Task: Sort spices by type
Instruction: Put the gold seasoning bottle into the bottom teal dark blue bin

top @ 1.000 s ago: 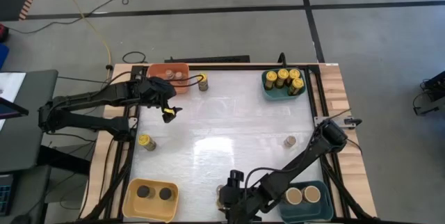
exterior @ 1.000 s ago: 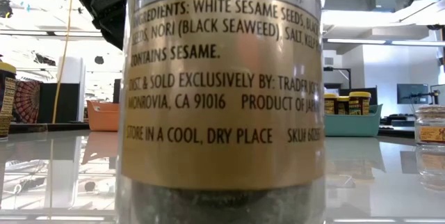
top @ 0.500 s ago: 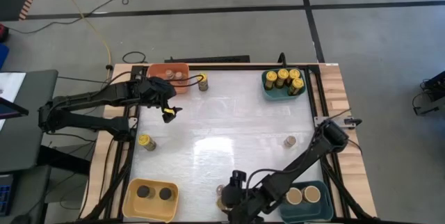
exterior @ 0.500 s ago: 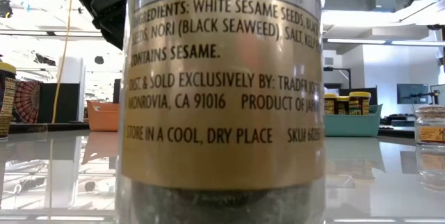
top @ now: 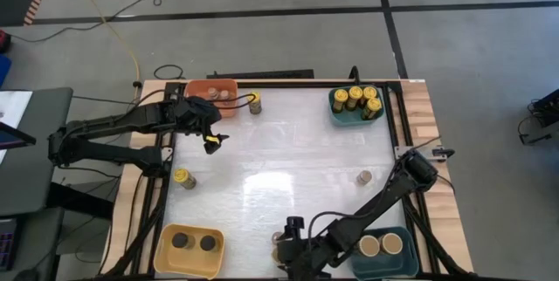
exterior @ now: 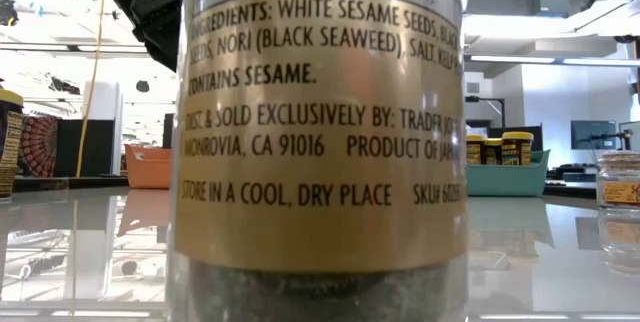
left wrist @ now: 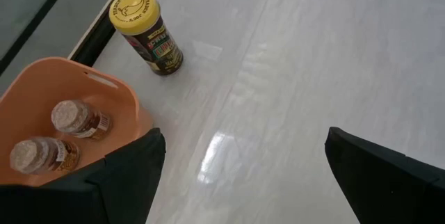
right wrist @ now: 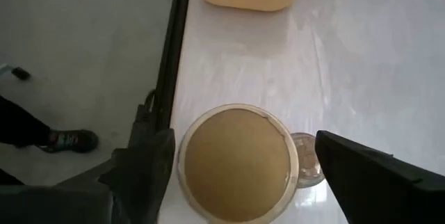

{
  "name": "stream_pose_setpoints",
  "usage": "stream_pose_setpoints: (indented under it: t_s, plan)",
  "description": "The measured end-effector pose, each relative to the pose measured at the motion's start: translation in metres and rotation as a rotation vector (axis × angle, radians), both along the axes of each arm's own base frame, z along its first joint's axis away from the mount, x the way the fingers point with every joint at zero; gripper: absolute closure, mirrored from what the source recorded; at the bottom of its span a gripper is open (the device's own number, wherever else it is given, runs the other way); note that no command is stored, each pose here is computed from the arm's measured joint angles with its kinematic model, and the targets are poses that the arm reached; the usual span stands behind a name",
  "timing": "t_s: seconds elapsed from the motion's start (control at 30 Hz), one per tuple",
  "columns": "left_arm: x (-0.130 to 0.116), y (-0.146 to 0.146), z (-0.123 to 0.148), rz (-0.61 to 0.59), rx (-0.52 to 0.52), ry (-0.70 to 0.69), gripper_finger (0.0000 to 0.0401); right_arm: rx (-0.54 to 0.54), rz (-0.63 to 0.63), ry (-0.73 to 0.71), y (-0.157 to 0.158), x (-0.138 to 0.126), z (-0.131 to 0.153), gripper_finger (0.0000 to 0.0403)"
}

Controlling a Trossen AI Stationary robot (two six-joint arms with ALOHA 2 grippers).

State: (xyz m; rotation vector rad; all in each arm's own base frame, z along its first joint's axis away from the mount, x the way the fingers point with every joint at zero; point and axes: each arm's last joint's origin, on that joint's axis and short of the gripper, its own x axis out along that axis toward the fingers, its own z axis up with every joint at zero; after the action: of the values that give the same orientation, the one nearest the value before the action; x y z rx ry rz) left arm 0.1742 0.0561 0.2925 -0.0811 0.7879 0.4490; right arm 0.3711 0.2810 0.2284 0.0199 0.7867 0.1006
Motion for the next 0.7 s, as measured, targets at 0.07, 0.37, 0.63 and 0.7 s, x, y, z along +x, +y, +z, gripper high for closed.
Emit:
stream_pose_setpoints:
  t_s: [0.07, 0.37, 0.63, 0.7]
  plan:
    - [0.0, 0.0, 0.0, 0.0, 0.0, 0.0, 0.0022, -0.006, 0.008, -0.001, 0.0001, 0.0, 0.0, 0.003]
    - [0.0, 0.0, 0.0, -0.006, 0.005, 0.003, 0.0022, 0.02, 0.038, 0.03, -0.0017, 0.0008, -0.0023, 0.003]
    - [-0.0001, -0.0001, 0.0001, -0.007, 0.006, 0.003, 0.0022, 0.015, 0.052, 0.056, -0.0059, 0.0024, -0.004, 0.0033]
    - [0.0, 0.0, 0.0, -0.007, 0.006, 0.003, 0.0022, 0.009, 0.056, 0.056, -0.0062, 0.0026, -0.004, 0.0037]
